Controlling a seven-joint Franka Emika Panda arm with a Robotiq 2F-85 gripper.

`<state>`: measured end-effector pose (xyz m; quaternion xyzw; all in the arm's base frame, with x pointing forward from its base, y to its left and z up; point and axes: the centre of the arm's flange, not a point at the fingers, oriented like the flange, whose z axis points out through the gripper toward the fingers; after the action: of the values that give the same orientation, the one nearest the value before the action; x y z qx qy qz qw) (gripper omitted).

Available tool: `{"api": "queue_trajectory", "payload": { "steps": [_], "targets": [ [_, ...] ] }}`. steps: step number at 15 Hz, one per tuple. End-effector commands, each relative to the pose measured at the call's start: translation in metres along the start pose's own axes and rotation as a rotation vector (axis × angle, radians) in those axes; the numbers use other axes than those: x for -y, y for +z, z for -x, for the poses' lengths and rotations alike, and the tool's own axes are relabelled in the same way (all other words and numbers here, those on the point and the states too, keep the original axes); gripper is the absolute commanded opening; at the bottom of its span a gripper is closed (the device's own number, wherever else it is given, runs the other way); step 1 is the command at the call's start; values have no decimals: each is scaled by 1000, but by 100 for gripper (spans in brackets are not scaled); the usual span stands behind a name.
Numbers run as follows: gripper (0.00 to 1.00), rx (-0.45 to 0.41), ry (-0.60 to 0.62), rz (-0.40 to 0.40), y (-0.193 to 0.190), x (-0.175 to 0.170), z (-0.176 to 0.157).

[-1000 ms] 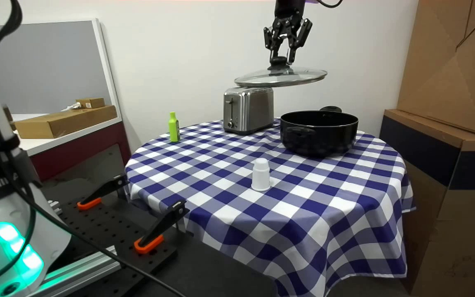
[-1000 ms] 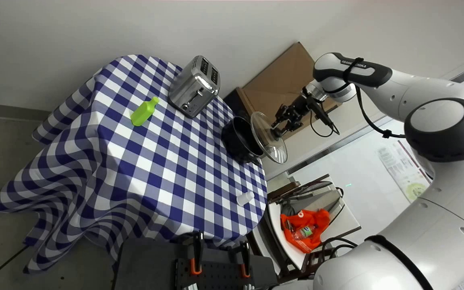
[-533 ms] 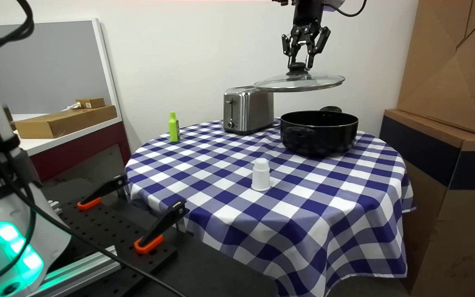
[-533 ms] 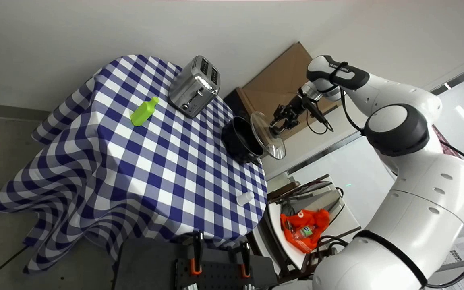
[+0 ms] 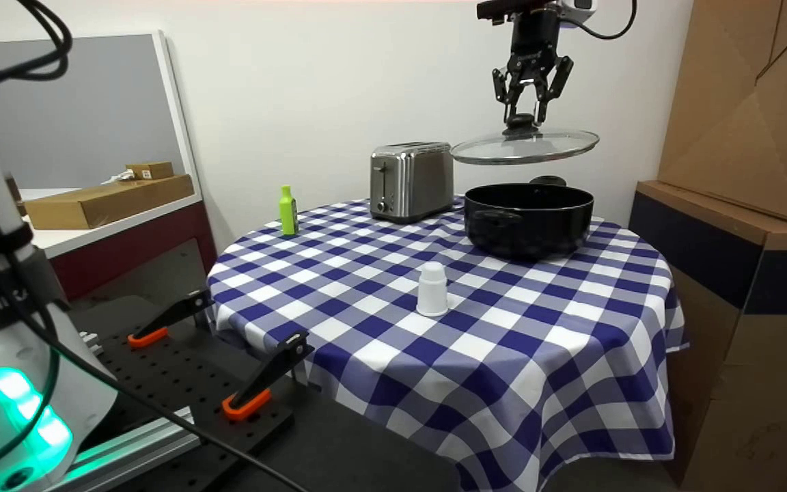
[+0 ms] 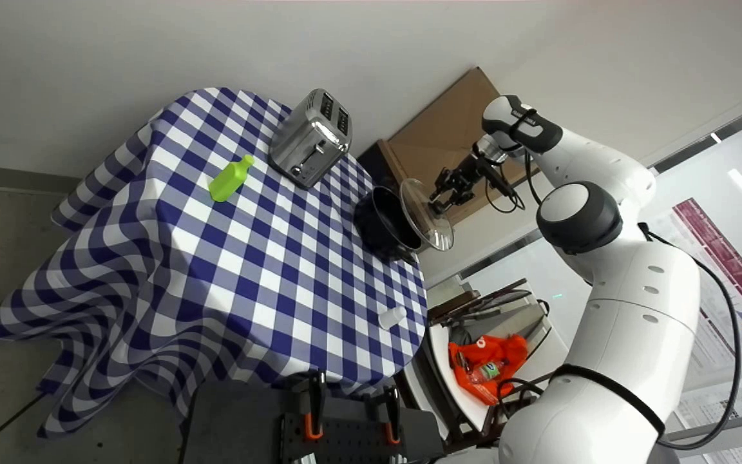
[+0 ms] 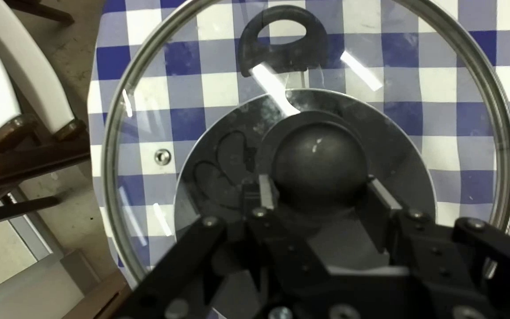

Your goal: Put the lid on the black pot

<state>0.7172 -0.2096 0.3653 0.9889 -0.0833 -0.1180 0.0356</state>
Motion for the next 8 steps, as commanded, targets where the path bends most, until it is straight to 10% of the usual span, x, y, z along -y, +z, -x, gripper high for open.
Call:
{"api": "queue_trajectory", "payload": {
  "steps": [1, 8],
  "targets": [
    [24, 19, -53, 24, -28, -17, -70],
    [24, -5, -114, 65, -8, -16, -93]
  ]
}}
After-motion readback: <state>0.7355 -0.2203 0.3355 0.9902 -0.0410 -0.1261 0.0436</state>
